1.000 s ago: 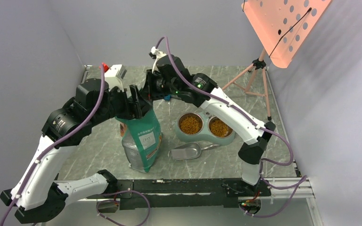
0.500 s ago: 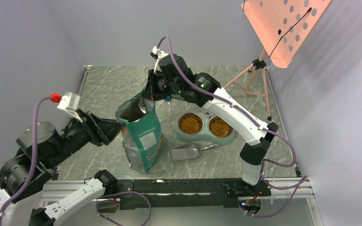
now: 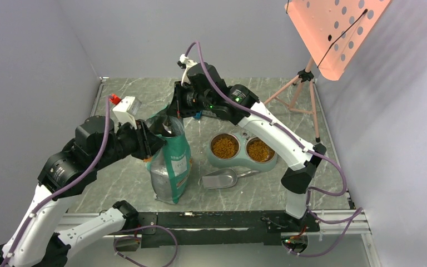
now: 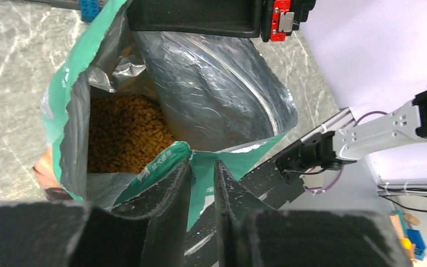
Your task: Serve the pet food
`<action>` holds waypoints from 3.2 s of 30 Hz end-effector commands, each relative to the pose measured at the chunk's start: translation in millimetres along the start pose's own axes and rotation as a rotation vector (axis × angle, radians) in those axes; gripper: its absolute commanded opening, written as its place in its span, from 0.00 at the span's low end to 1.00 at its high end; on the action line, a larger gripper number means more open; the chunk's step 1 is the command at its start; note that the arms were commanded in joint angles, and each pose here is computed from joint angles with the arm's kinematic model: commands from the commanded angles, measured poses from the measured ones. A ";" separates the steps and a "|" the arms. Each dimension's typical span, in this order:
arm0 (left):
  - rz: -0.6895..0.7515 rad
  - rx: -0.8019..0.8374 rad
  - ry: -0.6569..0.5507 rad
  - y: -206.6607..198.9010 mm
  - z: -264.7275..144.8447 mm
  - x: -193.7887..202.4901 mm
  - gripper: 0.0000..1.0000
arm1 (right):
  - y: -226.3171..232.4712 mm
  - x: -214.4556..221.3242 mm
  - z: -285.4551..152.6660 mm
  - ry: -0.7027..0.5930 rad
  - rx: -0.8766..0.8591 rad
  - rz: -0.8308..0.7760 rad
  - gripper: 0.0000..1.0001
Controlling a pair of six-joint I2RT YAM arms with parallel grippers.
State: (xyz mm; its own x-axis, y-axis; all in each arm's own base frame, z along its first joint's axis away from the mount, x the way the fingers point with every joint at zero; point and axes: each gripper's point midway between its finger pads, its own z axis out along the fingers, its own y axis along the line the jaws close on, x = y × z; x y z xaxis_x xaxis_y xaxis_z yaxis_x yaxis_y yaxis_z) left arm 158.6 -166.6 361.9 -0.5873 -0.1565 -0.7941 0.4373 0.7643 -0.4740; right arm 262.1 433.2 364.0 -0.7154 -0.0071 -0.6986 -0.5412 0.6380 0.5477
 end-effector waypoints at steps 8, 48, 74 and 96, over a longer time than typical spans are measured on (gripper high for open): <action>0.113 -0.040 -0.037 11.8 -17.5 -3.2 0.00 | 22.4 -40.5 -14.8 -0.125 -0.089 -0.024 0.06; 0.103 -0.361 -0.150 41.9 -3.1 -73.5 0.76 | -6.2 -7.7 -54.2 0.064 -0.013 0.007 0.61; -0.094 0.088 -0.173 -42.7 13.5 -78.7 0.00 | 66.7 -25.4 -21.6 -0.055 -0.287 0.222 0.00; 0.000 -0.132 0.028 9.4 32.1 -24.8 0.62 | 70.6 -19.8 -27.9 -0.036 -0.329 0.195 0.00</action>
State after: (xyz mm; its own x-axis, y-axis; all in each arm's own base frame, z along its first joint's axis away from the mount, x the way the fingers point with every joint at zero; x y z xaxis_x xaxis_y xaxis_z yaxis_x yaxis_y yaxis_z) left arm 200.8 -180.7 376.9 -0.5949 -0.2109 -0.7756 0.3362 0.8112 -0.4784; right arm 229.7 452.6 357.5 -0.8676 0.0215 -0.4967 -0.4166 0.5141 0.7498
